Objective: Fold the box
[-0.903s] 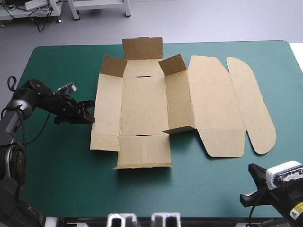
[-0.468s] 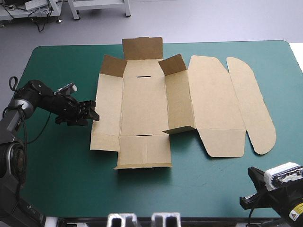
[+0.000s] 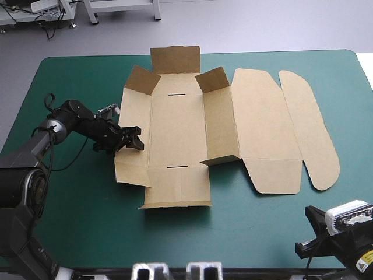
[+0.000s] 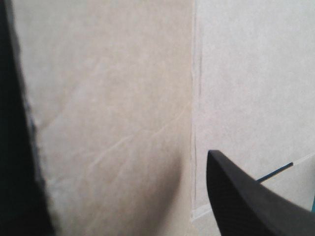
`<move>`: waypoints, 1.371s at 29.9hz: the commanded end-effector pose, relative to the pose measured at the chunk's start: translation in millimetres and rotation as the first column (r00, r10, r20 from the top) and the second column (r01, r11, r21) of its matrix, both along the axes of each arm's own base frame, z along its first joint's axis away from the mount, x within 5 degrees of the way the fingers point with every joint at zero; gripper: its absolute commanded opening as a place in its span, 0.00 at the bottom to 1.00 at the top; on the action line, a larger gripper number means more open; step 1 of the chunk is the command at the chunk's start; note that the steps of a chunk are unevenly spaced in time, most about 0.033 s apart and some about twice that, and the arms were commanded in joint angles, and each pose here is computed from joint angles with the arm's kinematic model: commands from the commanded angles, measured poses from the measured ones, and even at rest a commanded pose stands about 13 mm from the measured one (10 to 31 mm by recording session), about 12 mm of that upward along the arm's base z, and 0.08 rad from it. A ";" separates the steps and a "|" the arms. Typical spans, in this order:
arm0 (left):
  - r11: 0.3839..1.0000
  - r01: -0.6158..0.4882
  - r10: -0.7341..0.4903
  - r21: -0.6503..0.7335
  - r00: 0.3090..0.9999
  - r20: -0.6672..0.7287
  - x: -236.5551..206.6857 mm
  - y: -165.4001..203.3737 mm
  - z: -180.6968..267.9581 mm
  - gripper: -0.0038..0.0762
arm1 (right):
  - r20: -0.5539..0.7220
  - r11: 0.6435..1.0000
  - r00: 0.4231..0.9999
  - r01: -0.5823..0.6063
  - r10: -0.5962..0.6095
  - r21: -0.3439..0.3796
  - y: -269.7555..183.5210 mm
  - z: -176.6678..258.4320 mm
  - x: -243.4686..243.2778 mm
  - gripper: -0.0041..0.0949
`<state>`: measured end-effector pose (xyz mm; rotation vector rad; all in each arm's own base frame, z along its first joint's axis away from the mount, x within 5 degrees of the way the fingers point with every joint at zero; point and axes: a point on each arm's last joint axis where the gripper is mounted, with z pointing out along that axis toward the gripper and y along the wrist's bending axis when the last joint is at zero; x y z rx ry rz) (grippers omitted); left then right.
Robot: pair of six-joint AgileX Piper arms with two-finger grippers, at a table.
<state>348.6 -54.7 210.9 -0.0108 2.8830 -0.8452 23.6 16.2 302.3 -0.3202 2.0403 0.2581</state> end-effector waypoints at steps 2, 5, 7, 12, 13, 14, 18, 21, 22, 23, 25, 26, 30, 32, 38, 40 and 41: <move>0.999 -0.001 0.004 -0.053 0.999 0.045 2.3 -12.2 15.9 0.52 | 0.065 1.000 0.998 0.009 -0.011 0.029 0.8 13.5 3.3 0.03; 0.999 0.003 -0.001 -0.049 0.999 0.041 2.9 -12.0 13.4 0.26 | 0.065 1.000 0.998 0.009 -0.011 0.029 0.8 13.5 3.3 0.03; 0.999 0.023 -0.020 -0.042 0.998 0.054 3.8 -11.9 13.6 0.03 | 0.065 1.000 0.998 0.009 -0.011 0.029 0.8 13.5 3.3 0.03; 0.992 0.120 -0.116 -0.032 0.988 0.103 6.9 -13.0 26.8 0.04 | 0.063 1.000 0.998 0.009 -0.011 0.028 0.8 13.4 3.2 0.03; 0.989 0.147 -0.143 -0.026 0.983 0.117 8.5 -13.2 33.1 0.04 | 0.063 1.000 0.998 0.009 -0.011 0.028 0.8 13.4 3.2 0.03; 0.985 0.171 -0.168 -0.015 0.977 0.130 10.4 -12.9 40.3 0.04 | 0.063 1.000 0.998 0.009 -0.011 0.028 0.8 13.4 3.2 0.03; 0.961 0.263 -0.275 0.085 0.941 0.197 19.1 -8.9 75.0 0.04 | 0.061 1.000 0.998 0.009 -0.010 0.028 0.8 13.2 3.1 0.03; 0.921 0.349 -0.386 0.174 0.880 0.277 23.8 -6.2 105.6 0.04 | 0.061 1.000 0.998 0.009 -0.010 0.028 0.8 13.2 3.1 0.03; 0.913 0.350 -0.402 0.212 0.861 0.311 26.7 -4.7 116.1 0.04 | 0.061 1.000 0.998 0.009 -0.010 0.028 0.8 13.2 3.1 0.03; 0.905 0.340 -0.413 0.256 0.847 0.336 29.2 -2.2 126.3 0.04 | 0.061 1.000 0.998 0.009 -0.010 0.028 0.8 13.2 3.1 0.03; 0.887 0.327 -0.441 0.327 0.808 0.389 32.8 1.1 145.9 0.04 | 0.061 1.000 0.998 0.008 -0.010 0.029 0.9 13.2 3.1 0.03; 0.866 0.334 -0.476 0.372 0.776 0.412 33.9 2.8 154.3 0.04 | 0.060 0.999 0.998 0.006 -0.008 0.033 1.2 13.3 3.0 0.03; 0.781 0.363 -0.603 0.508 0.649 0.463 35.3 6.3 178.1 0.04 | 0.056 0.999 0.998 -0.003 0.001 0.052 2.6 13.5 2.5 0.03; 0.743 0.380 -0.656 0.552 0.578 0.486 35.6 5.5 186.7 0.04 | 0.055 0.998 0.998 -0.010 0.007 0.058 3.4 13.6 2.3 0.03; 0.663 0.434 -0.748 0.610 0.417 0.517 35.1 -1.0 194.5 0.04 | 0.088 0.998 0.996 -0.014 0.009 0.056 2.5 23.6 -0.7 0.03; 0.620 0.446 -0.784 0.646 0.385 0.487 34.4 -6.0 193.3 0.04 | 0.110 0.999 0.994 -0.009 0.004 0.049 1.1 29.6 -2.8 0.03; 0.588 0.455 -0.808 0.668 0.362 0.465 33.7 -10.6 192.5 0.04 | 0.118 0.999 0.993 -0.008 0.002 0.047 0.6 32.4 -3.9 0.03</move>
